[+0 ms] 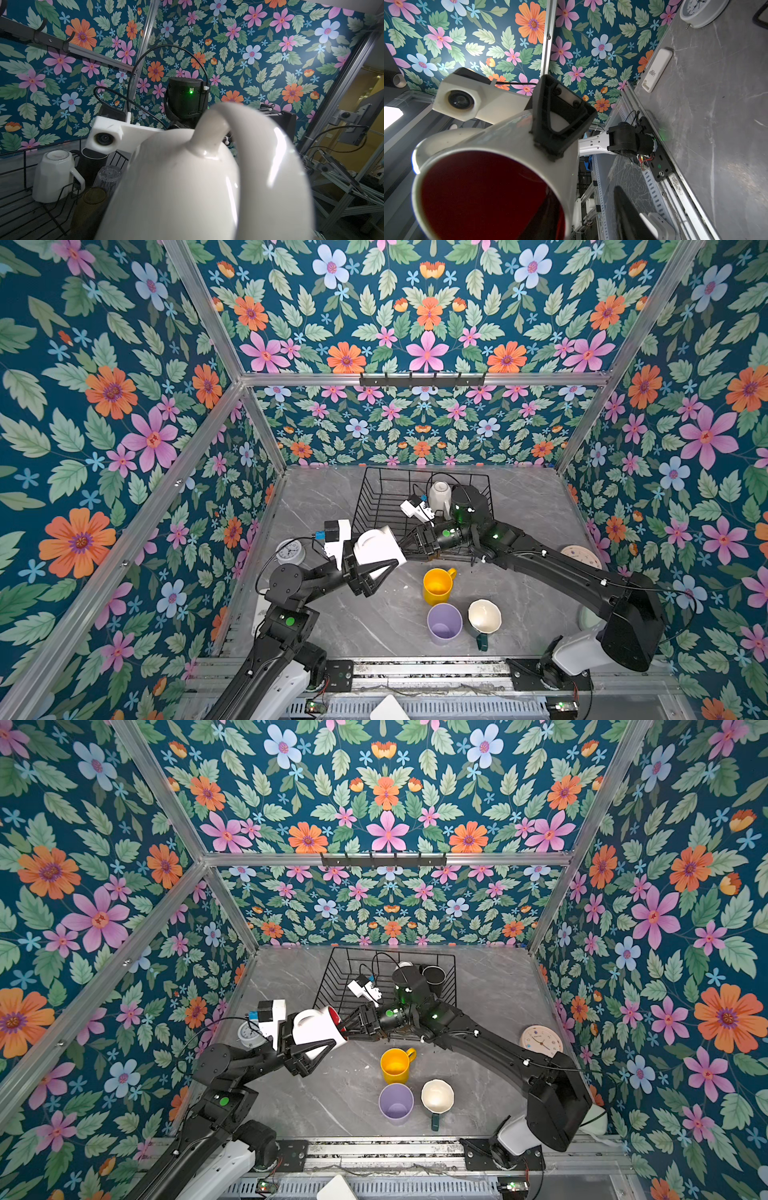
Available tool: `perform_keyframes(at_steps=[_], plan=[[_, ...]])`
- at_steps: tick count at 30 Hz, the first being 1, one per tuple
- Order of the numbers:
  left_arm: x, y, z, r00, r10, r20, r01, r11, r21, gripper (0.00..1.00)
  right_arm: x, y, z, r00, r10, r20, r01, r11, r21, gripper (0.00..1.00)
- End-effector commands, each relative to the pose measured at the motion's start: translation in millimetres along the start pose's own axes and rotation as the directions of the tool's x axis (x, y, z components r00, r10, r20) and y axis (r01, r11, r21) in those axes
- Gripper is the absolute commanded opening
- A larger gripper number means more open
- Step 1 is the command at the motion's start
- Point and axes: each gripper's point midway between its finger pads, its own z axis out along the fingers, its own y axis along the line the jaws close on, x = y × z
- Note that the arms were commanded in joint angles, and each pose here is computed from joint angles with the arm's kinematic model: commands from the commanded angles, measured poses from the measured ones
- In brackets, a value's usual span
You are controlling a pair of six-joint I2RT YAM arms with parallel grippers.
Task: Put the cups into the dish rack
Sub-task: 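Carry the mug over the rack with the left gripper while the right draws back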
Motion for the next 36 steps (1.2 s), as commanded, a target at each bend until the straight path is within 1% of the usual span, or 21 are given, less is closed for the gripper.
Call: perform_keyframes(at_steps=[1, 6, 9, 11, 12, 13, 15, 17, 20, 25, 26, 28, 31, 34, 36], plan=[[-16.0, 0.0, 0.3, 0.997, 0.055, 0.050, -0.054, 0.998, -0.025, 0.00, -4.1, 2.5, -7.3, 0.999, -0.020, 0.030, 0.020, 1.000, 0.005, 0.44], [-16.7, 14.8, 3.9, 0.999, 0.041, 0.029, -0.038, 0.994, -0.098, 0.00, -7.2, -5.1, -33.2, 0.997, -0.009, 0.078, 0.004, 0.998, 0.060, 0.45], [-16.7, 27.7, 5.4, 0.999, 0.034, 0.006, -0.032, 0.985, -0.167, 0.00, -10.1, -20.7, -69.4, 0.988, 0.003, 0.151, -0.030, 0.984, 0.175, 0.45], [-18.4, 31.5, 6.8, 1.000, 0.031, -0.002, -0.031, 0.982, -0.188, 0.00, -11.7, -38.4, -106.5, 0.973, 0.018, 0.231, -0.086, 0.955, 0.285, 0.45], [-19.2, 32.3, 7.3, 1.000, 0.030, -0.003, -0.030, 0.981, -0.192, 0.00, -11.4, -48.2, -124.2, 0.962, 0.026, 0.272, -0.121, 0.934, 0.336, 0.45], [-20.3, 33.3, 7.7, 1.000, 0.029, -0.001, -0.029, 0.980, -0.197, 0.00, -9.3, -62.4, -146.2, 0.947, 0.033, 0.319, -0.168, 0.897, 0.408, 0.45], [-21.2, 34.5, 8.6, 1.000, 0.028, 0.000, -0.027, 0.979, -0.201, 0.00, -1.1, -91.4, -187.3, 0.920, 0.028, 0.390, -0.259, 0.792, 0.553, 0.45], [-21.7, 36.2, 9.1, 1.000, 0.026, 0.001, -0.025, 0.978, -0.208, 0.00, 9.0, -117.8, -223.2, 0.903, 0.003, 0.430, -0.322, 0.669, 0.670, 0.45], [-20.8, 38.8, 10.4, 1.000, 0.019, -0.004, -0.019, 0.977, -0.214, 0.00, 20.4, -149.0, -253.4, 0.895, -0.002, 0.446, -0.375, 0.537, 0.755, 0.44], [-20.6, 43.6, 11.6, 1.000, 0.002, -0.015, -0.005, 0.972, -0.237, 0.00, 30.0, -183.2, -275.3, 0.901, -0.005, 0.434, -0.397, 0.393, 0.829, 0.42], [-20.7, 44.2, 11.7, 1.000, 0.001, -0.017, -0.005, 0.971, -0.241, 0.00, 31.5, -189.7, -279.4, 0.901, -0.004, 0.434, -0.402, 0.371, 0.837, 0.42], [-21.2, 46.1, 11.2, 1.000, 0.000, -0.017, -0.005, 0.967, -0.253, 0.00, 32.2, -200.3, -284.4, 0.898, 0.004, 0.440, -0.413, 0.352, 0.840, 0.40], [-22.7, 50.0, 10.6, 1.000, -0.002, -0.017, -0.003, 0.960, -0.279, 0.00, 32.9, -213.8, -289.9, 0.899, 0.005, 0.438, -0.418, 0.313, 0.853, 0.39], [-22.5, 54.2, 10.5, 1.000, -0.009, -0.024, 0.001, 0.954, -0.301, 0.00, 31.7, -224.3, -293.3, 0.900, 0.002, 0.437, -0.419, 0.288, 0.861, 0.37], [-22.1, 56.5, 10.5, 1.000, -0.012, -0.029, 0.002, 0.950, -0.312, 0.00, 30.2, -229.7, -293.7, 0.900, 0.002, 0.435, -0.418, 0.282, 0.864, 0.36]])
